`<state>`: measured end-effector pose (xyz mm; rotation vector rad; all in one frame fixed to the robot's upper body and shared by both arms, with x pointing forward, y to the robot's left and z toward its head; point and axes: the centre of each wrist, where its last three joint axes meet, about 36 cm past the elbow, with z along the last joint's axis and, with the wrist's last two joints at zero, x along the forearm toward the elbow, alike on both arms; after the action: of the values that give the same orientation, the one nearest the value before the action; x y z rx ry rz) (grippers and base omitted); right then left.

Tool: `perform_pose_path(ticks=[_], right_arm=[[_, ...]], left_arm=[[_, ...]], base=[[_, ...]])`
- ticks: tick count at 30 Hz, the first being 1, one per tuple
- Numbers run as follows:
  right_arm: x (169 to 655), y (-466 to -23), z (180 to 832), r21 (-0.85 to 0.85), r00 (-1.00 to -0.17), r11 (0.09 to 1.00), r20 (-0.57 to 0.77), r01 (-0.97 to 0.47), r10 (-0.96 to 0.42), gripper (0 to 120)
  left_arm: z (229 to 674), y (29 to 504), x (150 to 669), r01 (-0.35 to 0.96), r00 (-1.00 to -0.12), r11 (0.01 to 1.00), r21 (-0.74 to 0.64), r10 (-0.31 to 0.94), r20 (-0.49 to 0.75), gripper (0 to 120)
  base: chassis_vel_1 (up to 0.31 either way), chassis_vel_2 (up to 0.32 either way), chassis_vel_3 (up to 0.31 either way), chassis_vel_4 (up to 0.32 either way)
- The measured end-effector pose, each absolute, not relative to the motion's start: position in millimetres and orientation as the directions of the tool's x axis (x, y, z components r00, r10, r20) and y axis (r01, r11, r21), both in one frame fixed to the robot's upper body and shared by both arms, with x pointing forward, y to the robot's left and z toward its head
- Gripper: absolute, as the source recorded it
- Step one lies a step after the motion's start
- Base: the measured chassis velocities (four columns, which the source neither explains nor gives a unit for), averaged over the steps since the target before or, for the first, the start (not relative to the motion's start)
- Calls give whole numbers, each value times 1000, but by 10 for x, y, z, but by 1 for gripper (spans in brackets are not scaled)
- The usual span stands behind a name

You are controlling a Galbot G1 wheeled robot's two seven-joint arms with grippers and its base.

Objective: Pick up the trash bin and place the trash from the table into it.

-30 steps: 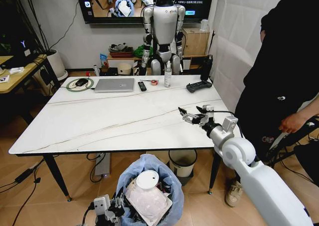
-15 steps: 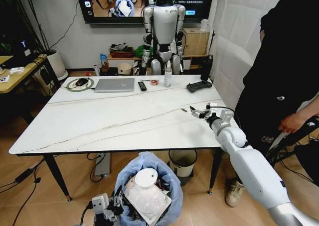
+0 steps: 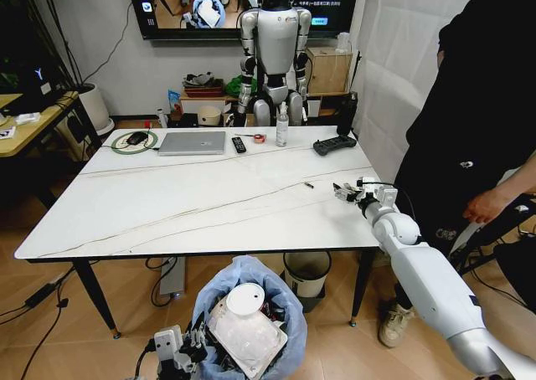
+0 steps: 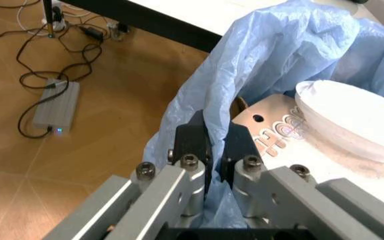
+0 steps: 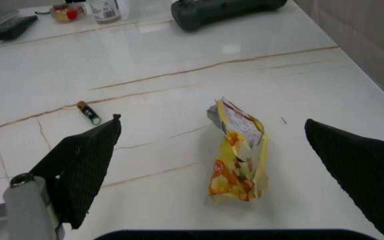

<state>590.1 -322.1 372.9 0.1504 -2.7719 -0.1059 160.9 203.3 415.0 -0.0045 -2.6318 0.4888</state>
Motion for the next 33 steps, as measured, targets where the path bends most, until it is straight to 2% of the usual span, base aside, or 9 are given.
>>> perform_pose_path(ticks=[8, 10, 13, 19, 20, 23, 26, 33], right_arm=[[5945, -3328, 3549, 100, -914, 992, 392, -73, -106, 97], [5946, -3345, 3537, 101, -914, 993, 393, -68, -103, 88], [5946, -3352, 3538, 101, -915, 993, 391, -67, -102, 81], [5939, -3376, 3536, 101, -915, 993, 391, -63, -98, 56], [5939, -3376, 3536, 101, -915, 993, 391, -63, -98, 56], [5926, -3377, 3523, 101, -914, 993, 393, -61, -96, 41], [5920, -3374, 3515, 100, -914, 993, 394, -61, -96, 35], [5906, -3369, 3498, 93, -913, 994, 396, -62, -94, 4]], left_arm=[[4155, 2032, 1609, -78, -894, 937, -341, 85, 439, 0], [4159, 2033, 1610, -78, -895, 937, -340, 85, 438, 0], [4159, 2033, 1610, -78, -895, 937, -340, 85, 438, 0], [4160, 2032, 1610, -77, -895, 937, -341, 86, 438, 0], [4160, 2032, 1610, -77, -895, 937, -341, 86, 438, 0], [4159, 2032, 1609, -76, -894, 937, -341, 87, 439, 0], [4158, 2032, 1607, -76, -894, 937, -340, 87, 439, 0], [4157, 2036, 1606, -74, -894, 938, -340, 89, 440, 0]], base=[[0, 0, 0, 0], [0, 0, 0, 0], [0, 0, 0, 0], [0, 0, 0, 0], [0, 0, 0, 0], [0, 0, 0, 0], [0, 0, 0, 0], [0, 0, 0, 0]])
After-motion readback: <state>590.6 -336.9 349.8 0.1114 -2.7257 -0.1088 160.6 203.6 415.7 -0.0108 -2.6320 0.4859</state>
